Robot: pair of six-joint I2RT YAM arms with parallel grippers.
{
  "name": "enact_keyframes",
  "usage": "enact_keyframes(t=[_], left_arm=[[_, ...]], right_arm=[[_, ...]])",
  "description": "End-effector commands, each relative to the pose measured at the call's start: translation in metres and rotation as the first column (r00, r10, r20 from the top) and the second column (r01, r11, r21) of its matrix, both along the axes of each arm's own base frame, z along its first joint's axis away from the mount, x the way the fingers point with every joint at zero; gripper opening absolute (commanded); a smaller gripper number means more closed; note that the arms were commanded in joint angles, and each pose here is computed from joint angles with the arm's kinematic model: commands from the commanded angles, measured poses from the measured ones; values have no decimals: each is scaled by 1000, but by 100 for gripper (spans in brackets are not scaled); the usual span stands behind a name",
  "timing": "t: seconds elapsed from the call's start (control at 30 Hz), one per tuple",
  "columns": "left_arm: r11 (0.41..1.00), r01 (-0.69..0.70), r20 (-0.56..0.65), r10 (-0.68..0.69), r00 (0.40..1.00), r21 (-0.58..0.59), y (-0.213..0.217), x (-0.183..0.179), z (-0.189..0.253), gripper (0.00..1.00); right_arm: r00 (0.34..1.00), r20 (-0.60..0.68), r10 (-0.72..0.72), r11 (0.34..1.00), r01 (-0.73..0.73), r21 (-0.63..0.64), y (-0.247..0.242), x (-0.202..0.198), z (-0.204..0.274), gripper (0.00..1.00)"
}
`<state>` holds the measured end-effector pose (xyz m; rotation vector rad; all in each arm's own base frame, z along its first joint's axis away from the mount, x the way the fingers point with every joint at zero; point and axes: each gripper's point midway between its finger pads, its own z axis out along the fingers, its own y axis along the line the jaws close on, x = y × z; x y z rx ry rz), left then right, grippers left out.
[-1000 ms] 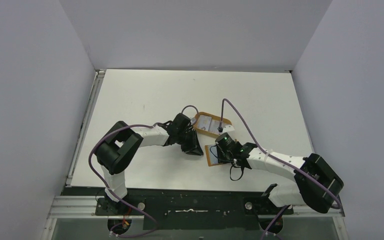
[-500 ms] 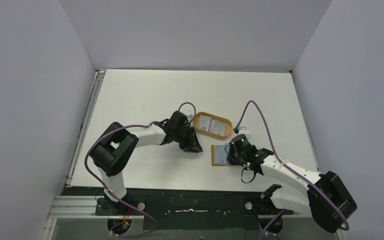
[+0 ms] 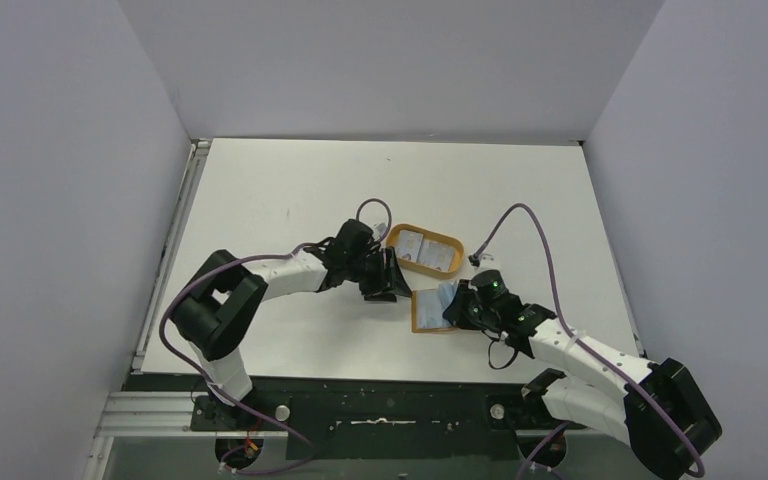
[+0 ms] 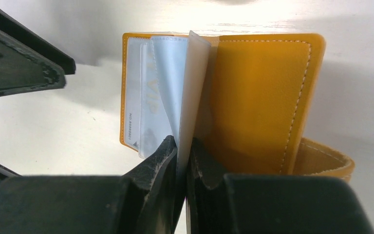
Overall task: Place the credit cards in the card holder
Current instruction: Open the card holder at the center of the board.
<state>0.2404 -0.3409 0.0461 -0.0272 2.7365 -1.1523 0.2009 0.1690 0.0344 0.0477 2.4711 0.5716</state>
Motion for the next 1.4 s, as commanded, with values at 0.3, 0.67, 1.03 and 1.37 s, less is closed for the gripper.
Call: enact_keyframes(t=[0.3,0.67,1.03,1.37], left_arm=[[974,115,138,-89,986,-196,-58,7,70,42],[967,170,108,-151,983,-189,-88,5,52,26],[983,153,22,-151,988,-97,-83,4,-2,13],[989,136,-23,-135,991,49,-63,1,-34,0]], right_arm=[[998,44,-36,997,32,70,5,13,3,0],[999,30,-36,997,34,66,3,12,-1,0],[999,34,-27,999,25,45,0,11,-1,0],[997,49,-59,998,58,16,-13,6,20,47]])
